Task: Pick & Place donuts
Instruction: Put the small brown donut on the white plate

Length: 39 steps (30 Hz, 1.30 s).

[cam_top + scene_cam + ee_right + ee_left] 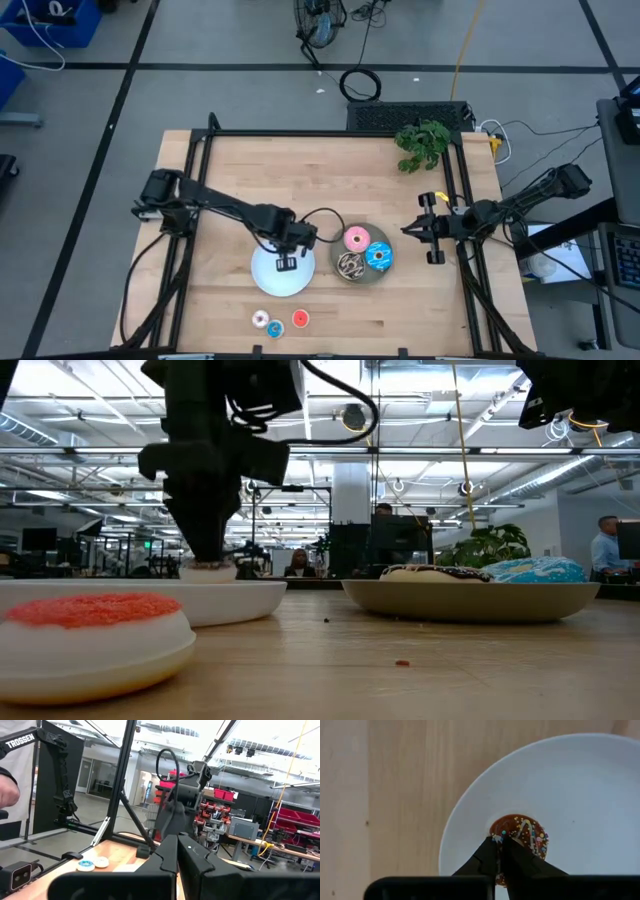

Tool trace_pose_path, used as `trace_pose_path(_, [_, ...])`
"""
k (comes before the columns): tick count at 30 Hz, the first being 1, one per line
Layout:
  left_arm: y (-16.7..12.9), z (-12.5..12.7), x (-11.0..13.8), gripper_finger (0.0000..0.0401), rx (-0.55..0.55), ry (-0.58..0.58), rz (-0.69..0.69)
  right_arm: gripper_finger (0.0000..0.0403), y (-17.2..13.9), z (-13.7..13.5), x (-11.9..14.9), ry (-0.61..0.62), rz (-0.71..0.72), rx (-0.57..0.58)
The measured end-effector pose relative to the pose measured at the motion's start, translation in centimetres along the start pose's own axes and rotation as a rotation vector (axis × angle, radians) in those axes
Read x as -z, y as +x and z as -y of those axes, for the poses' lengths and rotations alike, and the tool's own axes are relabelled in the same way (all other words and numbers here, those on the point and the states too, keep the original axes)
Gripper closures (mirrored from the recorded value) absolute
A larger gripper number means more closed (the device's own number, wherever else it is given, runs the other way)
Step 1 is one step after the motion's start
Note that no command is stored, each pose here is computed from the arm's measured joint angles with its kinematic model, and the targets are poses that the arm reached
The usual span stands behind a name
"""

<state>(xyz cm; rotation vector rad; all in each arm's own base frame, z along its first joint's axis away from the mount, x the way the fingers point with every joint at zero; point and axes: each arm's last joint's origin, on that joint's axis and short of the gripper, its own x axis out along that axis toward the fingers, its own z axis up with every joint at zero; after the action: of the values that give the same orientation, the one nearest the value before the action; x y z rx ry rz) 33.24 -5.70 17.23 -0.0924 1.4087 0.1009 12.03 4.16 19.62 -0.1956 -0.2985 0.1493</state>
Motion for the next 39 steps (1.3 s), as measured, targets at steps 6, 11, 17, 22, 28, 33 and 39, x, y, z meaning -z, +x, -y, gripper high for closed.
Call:
trace_pose_path(6, [1.7, 0.2, 0.0, 0.0386, 0.011, 0.009, -0.059, 0.0403, 0.0, 0.0, 0.0, 0.002, 0.000, 0.000])
trace_pose_path(11, [1.7, 0.0, -0.1, 0.0337, -0.023, -0.001, -0.050, 0.0403, 0.0, 0.0, 0.0, 0.008, 0.001, -0.001])
trace_pose_path(17, [1.4, -0.1, 0.1, 0.0285, -0.010, -0.006, -0.059, 0.0403, 0.0, 0.0, 0.0, 0.029, 0.000, -0.001])
trace_pose_path(22, [1.1, -0.3, 0.1, 0.0233, -0.046, 0.006, -0.043, 0.0403, 0.0, 0.0, 0.0, 0.029, 0.000, -0.002])
trace_pose_path(28, [-0.3, -0.3, -0.4, 0.0180, -0.058, 0.014, -0.072, 0.0403, 0.0, 0.0, 0.0, 0.029, 0.000, -0.002])
trace_pose_path(33, [-1.4, 0.1, -1.5, 0.0148, -0.014, 0.059, -0.019, 0.0403, 0.0, 0.0, 0.0, 0.029, 0.001, -0.002])
trace_pose_path(39, [-1.3, 0.5, -1.0, 0.0147, -0.006, 0.100, -0.062, 0.0403, 0.0, 0.0, 0.0, 0.029, -0.002, -0.003])
